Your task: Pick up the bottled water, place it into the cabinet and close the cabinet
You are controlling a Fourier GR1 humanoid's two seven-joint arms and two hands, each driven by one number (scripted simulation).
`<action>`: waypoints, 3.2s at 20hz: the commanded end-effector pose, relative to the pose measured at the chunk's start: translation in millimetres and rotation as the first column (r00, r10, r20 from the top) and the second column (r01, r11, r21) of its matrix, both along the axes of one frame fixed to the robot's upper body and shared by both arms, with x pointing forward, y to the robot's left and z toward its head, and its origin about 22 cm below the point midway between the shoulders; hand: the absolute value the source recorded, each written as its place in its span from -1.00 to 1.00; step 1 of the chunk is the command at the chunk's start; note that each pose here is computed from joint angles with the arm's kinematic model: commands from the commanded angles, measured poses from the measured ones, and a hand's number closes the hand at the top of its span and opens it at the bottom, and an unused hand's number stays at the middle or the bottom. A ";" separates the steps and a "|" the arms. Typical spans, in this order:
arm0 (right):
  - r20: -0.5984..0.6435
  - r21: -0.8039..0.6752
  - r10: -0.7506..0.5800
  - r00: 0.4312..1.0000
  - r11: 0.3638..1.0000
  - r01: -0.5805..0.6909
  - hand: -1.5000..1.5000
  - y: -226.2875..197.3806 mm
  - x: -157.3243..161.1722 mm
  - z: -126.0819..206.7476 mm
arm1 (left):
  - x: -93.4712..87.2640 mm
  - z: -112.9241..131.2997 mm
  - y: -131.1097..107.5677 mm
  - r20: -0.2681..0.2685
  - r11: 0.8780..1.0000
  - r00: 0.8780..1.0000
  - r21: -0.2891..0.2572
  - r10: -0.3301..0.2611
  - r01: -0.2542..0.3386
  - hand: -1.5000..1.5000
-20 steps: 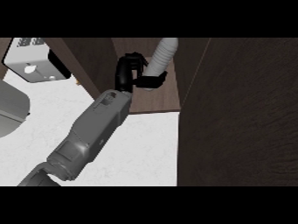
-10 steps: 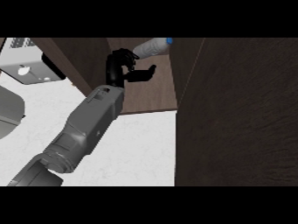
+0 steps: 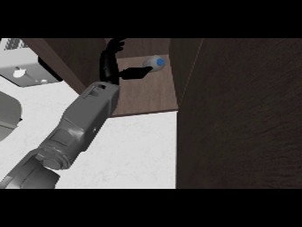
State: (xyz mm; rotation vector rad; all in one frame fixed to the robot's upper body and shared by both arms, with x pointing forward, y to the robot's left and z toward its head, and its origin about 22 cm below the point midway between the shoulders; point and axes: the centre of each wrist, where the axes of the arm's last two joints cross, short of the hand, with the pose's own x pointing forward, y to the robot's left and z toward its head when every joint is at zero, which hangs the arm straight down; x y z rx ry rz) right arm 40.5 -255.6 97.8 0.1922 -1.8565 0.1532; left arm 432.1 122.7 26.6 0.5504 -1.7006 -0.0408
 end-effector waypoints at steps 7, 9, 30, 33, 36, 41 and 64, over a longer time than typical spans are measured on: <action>0.002 0.040 0.043 0.999 0.998 -0.043 -1.00 2.9 -7.9 11.8 | 11.9 32.4 -11.6 0.142 0.972 0.978 -0.153 -0.156 0.177 -1.00; 0.017 0.066 0.013 1.000 0.998 -0.015 -1.00 6.3 -3.5 12.3 | 13.7 37.0 -9.5 0.184 0.952 0.963 -0.201 -0.196 0.232 -1.00; -0.027 0.066 -0.008 1.000 0.998 0.010 -1.00 13.9 -10.7 30.8 | -26.4 2.5 -42.1 0.246 0.827 0.892 -0.341 -0.380 0.447 -1.00; -0.037 0.043 -0.006 0.999 0.999 0.007 -1.00 17.7 -7.5 24.5 | -50.2 -12.4 -47.0 0.266 0.749 0.854 -0.411 -0.447 0.520 -1.00; -0.033 0.059 0.008 0.999 0.998 -0.006 -1.00 16.3 -10.8 28.4 | -66.0 -16.0 -50.3 0.274 0.687 0.820 -0.451 -0.502 0.571 -1.00; -0.044 0.054 -0.019 0.999 0.998 0.021 -1.00 24.0 -4.9 14.7 | -93.6 -4.0 -45.6 0.353 0.628 0.771 -0.448 -0.531 0.637 -1.00; -0.032 -0.204 0.467 0.884 0.863 -0.463 1.00 32.6 -11.0 53.3 | -217.8 -11.7 73.8 0.333 0.642 0.806 -0.488 -0.489 0.591 -1.00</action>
